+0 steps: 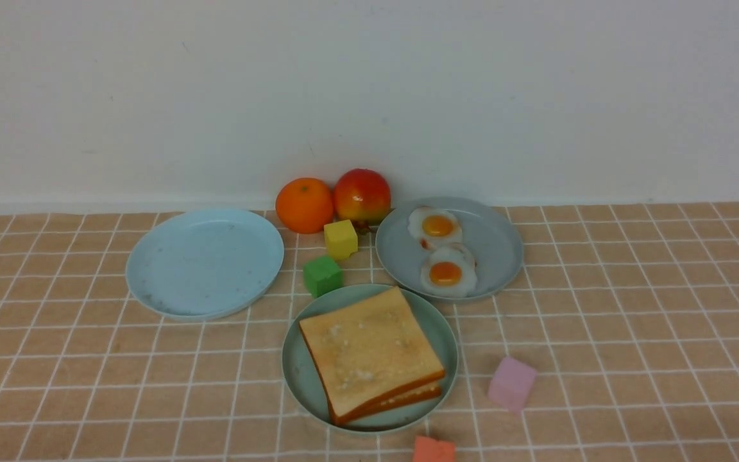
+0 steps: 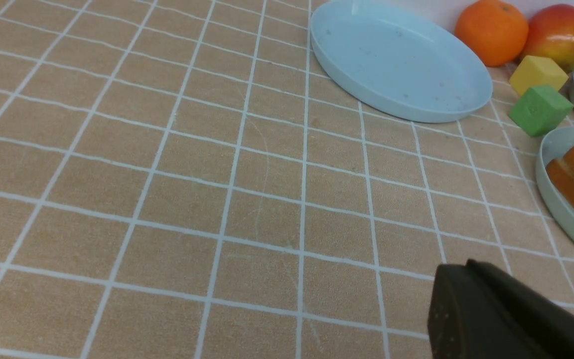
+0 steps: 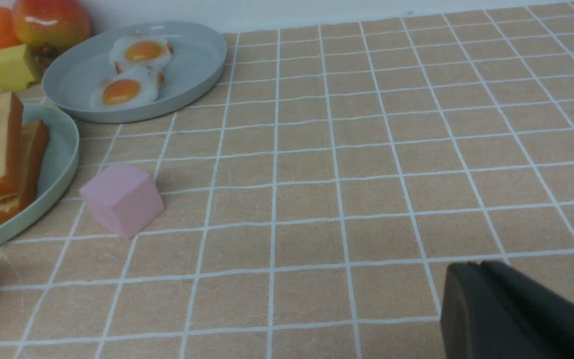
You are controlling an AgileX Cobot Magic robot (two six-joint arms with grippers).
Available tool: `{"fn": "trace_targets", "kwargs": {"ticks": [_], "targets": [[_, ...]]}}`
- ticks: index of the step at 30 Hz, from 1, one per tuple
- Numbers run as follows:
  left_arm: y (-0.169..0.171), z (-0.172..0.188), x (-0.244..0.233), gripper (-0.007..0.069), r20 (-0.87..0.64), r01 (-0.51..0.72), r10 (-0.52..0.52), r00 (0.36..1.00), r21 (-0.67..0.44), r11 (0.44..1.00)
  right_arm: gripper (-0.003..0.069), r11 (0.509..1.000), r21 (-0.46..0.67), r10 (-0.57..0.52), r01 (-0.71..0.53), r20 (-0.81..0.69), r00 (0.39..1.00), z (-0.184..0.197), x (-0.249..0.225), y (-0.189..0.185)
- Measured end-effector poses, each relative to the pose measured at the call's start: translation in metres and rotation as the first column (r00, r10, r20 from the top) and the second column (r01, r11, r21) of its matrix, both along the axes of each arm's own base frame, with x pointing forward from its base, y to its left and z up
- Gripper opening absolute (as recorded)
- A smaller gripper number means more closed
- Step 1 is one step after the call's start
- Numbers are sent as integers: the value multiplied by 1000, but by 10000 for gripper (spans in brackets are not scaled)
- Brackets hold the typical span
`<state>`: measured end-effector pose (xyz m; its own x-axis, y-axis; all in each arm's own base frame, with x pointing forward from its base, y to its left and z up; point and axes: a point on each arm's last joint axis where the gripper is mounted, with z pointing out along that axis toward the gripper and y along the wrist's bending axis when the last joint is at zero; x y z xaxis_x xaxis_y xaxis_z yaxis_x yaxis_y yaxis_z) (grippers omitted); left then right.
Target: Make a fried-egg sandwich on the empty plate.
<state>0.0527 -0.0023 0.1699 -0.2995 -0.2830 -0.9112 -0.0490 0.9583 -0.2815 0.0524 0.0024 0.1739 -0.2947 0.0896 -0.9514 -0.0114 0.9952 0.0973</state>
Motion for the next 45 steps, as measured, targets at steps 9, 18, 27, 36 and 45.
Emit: {"fn": "trace_targets", "kwargs": {"ticks": [9,18,27,36,45], "targets": [[0,0,0,-13,0,0,0,1000,0,1000,43,1000,0,0,0,0,1000,0,0,0],[0,0,0,-7,0,0,0,1000,-1,1000,57,1000,0,0,0,0,1000,0,0,0],[0,0,0,1,0,0,0,1000,-1,1000,75,1000,0,0,0,0,1000,0,0,0],[0,0,0,10,0,0,0,1000,-1,1000,88,1000,0,0,0,0,1000,0,0,0],[0,0,0,18,0,0,0,1000,-1,1000,95,1000,0,0,0,0,1000,0,0,0]]}}
